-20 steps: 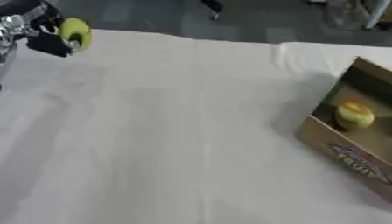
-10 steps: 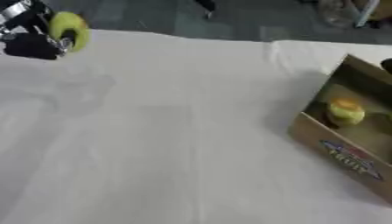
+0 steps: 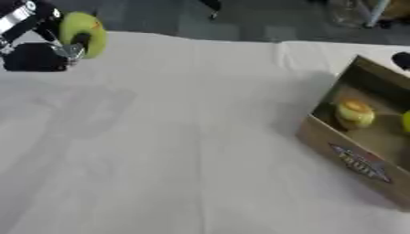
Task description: Pick up the objects with one hand, pass them to the other hand, and then place them into the box on the other side of the table.
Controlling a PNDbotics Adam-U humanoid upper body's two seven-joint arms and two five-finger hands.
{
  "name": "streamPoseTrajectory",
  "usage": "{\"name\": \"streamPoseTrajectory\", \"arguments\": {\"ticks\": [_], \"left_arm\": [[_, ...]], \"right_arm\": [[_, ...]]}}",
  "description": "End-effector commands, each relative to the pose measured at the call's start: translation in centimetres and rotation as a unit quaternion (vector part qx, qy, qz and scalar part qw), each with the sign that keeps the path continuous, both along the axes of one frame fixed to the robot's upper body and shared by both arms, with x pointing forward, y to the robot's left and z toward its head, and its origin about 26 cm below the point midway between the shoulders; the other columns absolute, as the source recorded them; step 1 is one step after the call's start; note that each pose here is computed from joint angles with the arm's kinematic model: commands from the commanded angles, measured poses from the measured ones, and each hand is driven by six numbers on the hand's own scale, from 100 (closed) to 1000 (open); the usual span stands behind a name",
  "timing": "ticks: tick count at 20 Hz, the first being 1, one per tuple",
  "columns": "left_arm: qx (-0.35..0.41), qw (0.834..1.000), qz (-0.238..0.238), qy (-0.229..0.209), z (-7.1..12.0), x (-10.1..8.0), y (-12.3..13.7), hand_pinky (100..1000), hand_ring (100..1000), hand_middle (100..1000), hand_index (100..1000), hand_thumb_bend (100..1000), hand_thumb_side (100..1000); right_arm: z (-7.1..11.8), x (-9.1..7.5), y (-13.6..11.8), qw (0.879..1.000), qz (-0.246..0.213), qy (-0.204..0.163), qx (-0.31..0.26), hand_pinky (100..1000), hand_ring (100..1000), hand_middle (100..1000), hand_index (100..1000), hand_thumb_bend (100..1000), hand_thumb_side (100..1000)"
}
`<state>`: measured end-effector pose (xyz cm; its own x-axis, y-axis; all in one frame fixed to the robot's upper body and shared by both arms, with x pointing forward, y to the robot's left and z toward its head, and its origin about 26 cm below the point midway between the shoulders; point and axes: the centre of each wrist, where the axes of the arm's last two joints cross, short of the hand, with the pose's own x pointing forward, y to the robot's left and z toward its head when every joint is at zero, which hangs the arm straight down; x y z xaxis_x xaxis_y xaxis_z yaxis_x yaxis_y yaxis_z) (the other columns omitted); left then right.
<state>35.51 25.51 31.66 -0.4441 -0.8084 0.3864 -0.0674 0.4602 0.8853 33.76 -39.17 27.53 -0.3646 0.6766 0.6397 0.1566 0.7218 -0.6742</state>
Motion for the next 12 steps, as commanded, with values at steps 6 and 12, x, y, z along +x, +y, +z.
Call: {"name": "streamPoseTrajectory", "arguments": {"ticks": [6, 12], "left_arm": [[0.021, 0.997, -0.057, -0.039, 1.2, -3.0, -1.8, 691, 612, 571, 522, 100, 355], [0.04, 0.993, -0.092, -0.063, 1.4, -4.2, -3.3, 691, 613, 572, 523, 100, 333]], "right_arm": [[2.1, -0.3, 0.6, 1.0, 0.015, -0.022, -0.01, 887, 820, 792, 865, 464, 275], [3.1, -0.1, 2.4, 0.998, 0.054, -0.028, -0.015, 889, 823, 796, 869, 452, 278]]}}
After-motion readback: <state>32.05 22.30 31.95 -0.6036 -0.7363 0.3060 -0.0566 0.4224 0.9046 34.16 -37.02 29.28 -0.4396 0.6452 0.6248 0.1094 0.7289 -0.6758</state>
